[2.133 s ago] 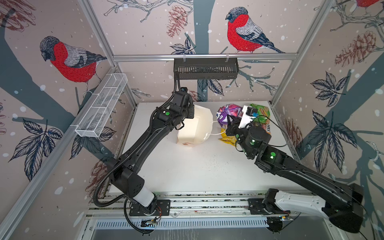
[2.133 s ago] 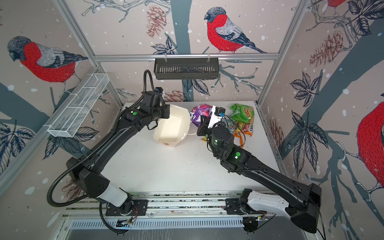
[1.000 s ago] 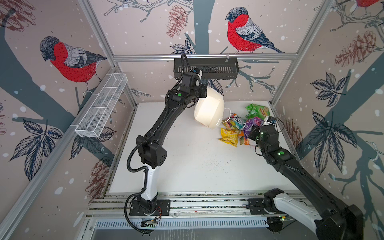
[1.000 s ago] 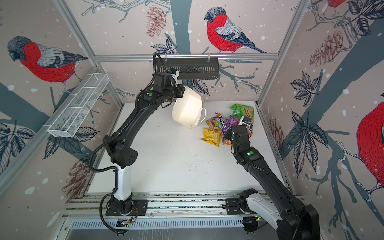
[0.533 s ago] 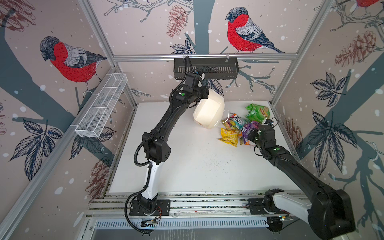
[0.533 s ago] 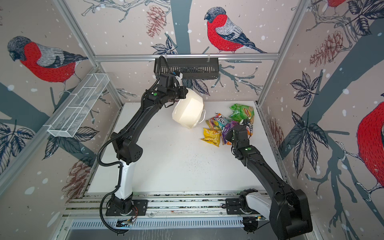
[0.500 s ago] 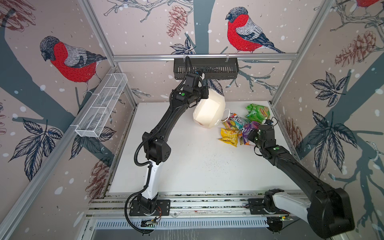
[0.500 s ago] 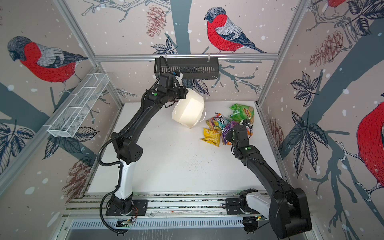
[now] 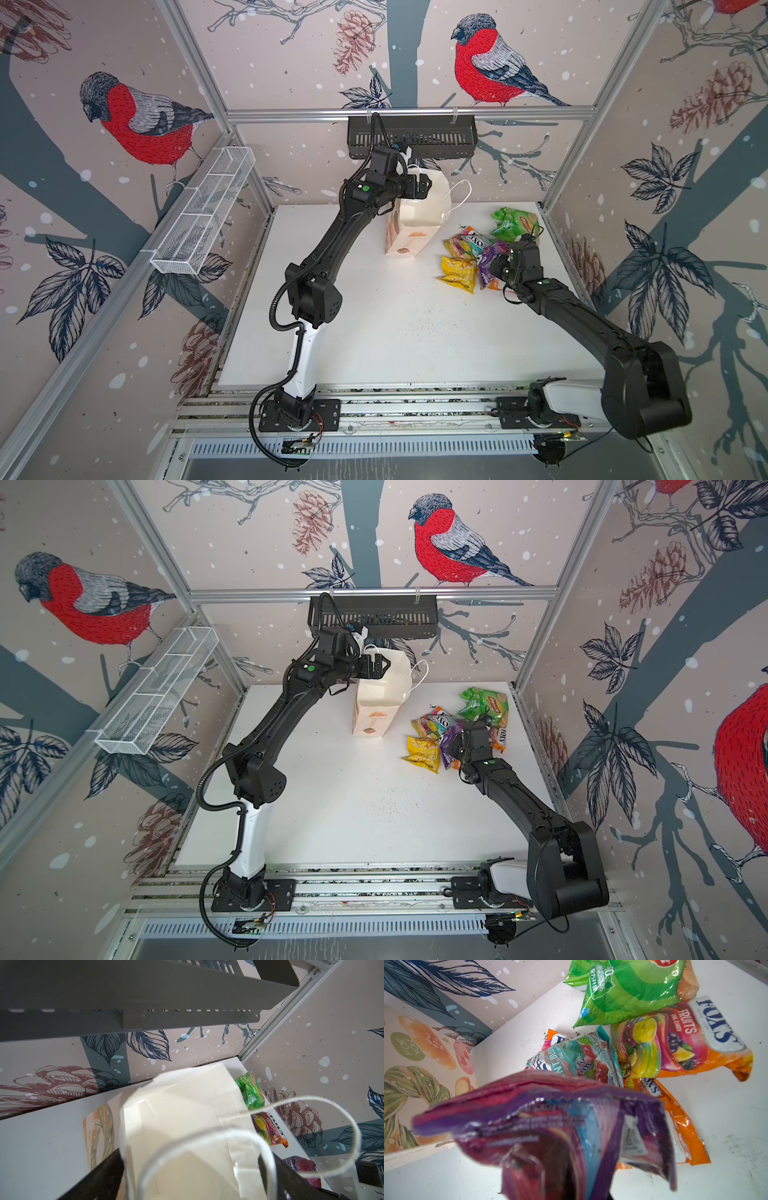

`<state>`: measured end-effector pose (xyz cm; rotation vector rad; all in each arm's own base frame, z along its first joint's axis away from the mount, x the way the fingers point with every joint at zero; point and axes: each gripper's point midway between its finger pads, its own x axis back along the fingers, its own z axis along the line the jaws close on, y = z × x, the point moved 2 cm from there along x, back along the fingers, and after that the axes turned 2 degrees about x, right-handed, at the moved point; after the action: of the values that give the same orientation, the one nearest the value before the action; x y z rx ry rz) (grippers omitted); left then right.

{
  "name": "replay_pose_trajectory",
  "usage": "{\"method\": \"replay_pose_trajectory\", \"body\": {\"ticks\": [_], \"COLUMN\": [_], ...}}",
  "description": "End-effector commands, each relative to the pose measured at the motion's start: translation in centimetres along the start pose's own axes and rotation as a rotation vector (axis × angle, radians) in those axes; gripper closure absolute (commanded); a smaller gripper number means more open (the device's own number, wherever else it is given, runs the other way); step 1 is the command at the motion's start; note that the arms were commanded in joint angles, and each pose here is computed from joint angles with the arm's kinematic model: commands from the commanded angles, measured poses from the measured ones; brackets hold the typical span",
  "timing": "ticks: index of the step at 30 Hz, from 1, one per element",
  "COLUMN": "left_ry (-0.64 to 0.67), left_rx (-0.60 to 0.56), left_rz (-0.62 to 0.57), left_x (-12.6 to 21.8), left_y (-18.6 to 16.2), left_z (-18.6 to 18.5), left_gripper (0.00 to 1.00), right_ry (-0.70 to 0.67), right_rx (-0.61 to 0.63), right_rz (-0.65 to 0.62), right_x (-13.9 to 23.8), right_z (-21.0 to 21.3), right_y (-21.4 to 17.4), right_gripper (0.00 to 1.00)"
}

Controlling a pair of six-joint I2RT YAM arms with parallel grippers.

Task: Take the snacks out of the paper bag

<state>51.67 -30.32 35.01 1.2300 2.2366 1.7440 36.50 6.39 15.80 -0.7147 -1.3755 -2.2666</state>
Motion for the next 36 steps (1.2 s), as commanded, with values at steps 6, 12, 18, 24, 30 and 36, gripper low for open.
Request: {"method": "replay_pose_trajectory", "body": {"ticks": [6,12,18,24,30,36], "left_ry": [0.068,0.092,0.043,0.015,0.086,0.233], "left_rx": [-0.075,-0.081,-0.072,-0.028,-0.044,-0.044], "left_rz": [-0.098,-0.104,-0.157,-0.318,-0.409,-0.482], "left_x": [3.9,5.9,9.7,15.5,20.5,22.9], "left_y": [3.3,3.5,3.5,1.7,0.3,-2.1], "left_z": [-0.4,-0.6,-2.0,-2.4,-1.7,1.1], "left_gripper": [0.01,0.01,0.01,0.01,0.01,0.01], "right_ry": [0.026,0.002,-0.032,-0.037,-0.021,-0.039], "right_rx": [0.013,0.026,0.046,0.066,0.078,0.126], "right_rz": [-0.015,-0.011,-0.002,0.048,0.038,-0.065], "right_x": [-0.6,-1.5,-3.2,-5.8,-6.2,-3.2], "right_z": [1.0,0.8,0.7,1.5,2.7,4.3], "right_y": [1.0,1.1,1.2,1.5,2.8,5.7], "right_gripper": [1.0,1.0,1.0,0.97,0.25,0.0]}}
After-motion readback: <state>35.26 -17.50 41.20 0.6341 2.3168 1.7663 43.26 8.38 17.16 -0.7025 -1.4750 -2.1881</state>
